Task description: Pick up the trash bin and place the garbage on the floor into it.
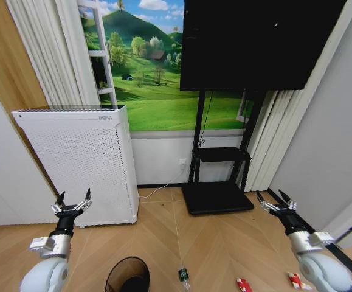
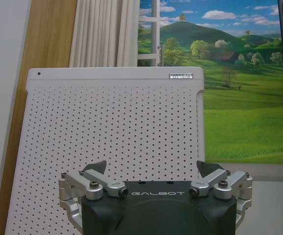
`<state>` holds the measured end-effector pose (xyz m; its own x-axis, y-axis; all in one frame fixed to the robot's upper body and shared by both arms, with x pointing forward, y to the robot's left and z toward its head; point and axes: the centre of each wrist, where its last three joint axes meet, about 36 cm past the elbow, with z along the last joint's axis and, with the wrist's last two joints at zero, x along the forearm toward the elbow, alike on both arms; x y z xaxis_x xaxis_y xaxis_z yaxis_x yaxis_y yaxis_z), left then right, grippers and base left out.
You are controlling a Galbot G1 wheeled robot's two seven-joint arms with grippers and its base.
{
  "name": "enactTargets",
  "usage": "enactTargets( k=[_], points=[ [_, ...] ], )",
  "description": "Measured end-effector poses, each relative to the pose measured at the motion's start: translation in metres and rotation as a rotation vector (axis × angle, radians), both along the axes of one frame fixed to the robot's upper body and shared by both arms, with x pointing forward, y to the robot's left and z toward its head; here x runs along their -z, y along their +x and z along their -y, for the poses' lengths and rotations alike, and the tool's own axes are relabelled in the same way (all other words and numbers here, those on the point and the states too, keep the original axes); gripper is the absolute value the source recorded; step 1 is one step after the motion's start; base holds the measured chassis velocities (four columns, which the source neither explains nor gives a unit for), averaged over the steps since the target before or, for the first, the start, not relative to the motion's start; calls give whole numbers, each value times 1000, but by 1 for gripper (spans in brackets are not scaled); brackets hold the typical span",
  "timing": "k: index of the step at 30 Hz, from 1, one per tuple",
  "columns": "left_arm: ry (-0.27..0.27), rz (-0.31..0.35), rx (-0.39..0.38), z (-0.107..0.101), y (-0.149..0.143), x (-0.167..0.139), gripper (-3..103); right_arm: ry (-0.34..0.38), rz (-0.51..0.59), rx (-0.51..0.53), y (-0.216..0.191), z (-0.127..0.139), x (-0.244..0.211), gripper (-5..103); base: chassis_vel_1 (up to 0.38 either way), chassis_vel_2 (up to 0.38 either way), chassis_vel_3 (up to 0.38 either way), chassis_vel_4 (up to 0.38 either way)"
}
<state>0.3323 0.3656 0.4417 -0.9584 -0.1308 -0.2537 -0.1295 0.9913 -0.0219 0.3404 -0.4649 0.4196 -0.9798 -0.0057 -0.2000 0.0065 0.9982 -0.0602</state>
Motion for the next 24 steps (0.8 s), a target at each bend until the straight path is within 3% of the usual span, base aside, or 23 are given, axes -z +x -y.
enactTargets(
  k=[24],
  points=[
    [10,-8,5,4,-2,-3,100,29,7,-2,-4,0,1,100,0,0,0,0]
  ],
)
